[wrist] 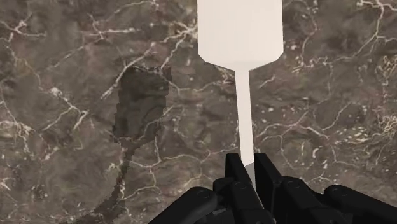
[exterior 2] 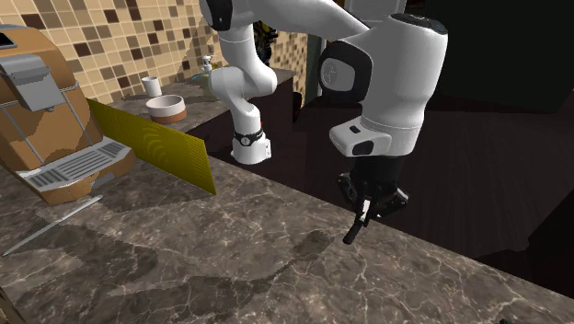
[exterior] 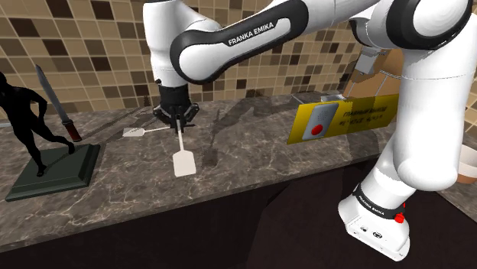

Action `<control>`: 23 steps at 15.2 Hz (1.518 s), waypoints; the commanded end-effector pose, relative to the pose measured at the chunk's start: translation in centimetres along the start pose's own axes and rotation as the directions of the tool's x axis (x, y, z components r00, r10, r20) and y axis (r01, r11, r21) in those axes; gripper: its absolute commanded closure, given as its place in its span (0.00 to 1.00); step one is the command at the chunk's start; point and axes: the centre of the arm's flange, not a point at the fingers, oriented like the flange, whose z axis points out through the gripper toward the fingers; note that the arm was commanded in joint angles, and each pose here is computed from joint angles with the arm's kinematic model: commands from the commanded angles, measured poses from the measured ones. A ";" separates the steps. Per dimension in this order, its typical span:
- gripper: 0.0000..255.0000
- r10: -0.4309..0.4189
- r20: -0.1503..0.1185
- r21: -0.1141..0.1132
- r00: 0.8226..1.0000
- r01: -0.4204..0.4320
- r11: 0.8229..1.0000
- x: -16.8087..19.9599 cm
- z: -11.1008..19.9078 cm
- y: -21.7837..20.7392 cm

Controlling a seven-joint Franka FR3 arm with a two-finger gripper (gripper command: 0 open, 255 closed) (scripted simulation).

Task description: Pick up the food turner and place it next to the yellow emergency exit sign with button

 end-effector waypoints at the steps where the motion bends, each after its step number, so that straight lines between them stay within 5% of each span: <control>1: 1.00 0.000 0.000 0.000 1.000 0.000 1.000 0.0 -1.1 0.0; 23: 1.00 0.000 0.000 0.000 1.000 0.000 1.000 0.8 -12.7 0.0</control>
